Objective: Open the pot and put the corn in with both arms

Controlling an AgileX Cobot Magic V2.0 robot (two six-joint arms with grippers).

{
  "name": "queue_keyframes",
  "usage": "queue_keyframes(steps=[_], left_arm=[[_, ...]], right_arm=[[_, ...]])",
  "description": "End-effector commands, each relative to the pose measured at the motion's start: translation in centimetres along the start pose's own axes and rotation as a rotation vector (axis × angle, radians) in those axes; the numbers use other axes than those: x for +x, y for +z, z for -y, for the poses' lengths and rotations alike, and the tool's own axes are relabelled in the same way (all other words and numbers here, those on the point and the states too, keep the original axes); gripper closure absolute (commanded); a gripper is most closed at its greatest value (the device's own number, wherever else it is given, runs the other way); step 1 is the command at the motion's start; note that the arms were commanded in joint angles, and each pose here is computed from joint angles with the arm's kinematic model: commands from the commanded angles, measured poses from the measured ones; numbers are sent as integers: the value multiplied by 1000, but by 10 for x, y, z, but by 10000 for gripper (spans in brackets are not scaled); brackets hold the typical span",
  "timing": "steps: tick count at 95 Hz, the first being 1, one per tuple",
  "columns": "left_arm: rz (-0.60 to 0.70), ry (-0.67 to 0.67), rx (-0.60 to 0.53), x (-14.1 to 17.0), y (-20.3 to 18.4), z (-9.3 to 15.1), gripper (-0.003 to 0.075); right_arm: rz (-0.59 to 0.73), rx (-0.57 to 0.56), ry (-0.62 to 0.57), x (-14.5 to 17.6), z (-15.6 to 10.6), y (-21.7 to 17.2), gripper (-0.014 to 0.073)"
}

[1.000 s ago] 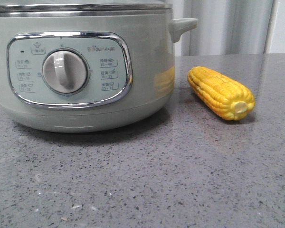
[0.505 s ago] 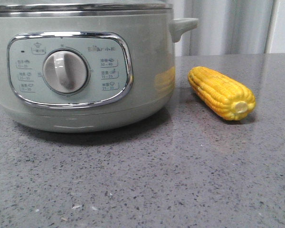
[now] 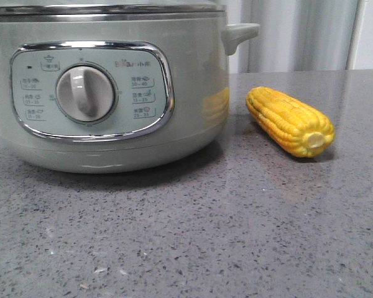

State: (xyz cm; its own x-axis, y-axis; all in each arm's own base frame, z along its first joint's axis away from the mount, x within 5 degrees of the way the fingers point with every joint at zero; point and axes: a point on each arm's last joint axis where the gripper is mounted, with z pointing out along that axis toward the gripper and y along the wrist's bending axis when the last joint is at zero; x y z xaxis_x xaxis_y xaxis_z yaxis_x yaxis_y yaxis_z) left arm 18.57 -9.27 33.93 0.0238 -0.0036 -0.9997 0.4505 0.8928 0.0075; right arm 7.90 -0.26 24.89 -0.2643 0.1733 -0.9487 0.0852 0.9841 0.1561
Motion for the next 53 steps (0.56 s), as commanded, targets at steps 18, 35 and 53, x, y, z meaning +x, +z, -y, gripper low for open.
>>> queue_keyframes(steps=[18,35,53], left_arm=[[88,-20,156,-23,60,41,286],[41,-17,168,-12,89,49,291],[20,-55,153,-6,94,48,382]], right_arm=[[89,5,-13,-17,-1,-2,642],[88,5,-13,-17,-1,-2,642],[88,5,-13,-17,-1,-2,642]])
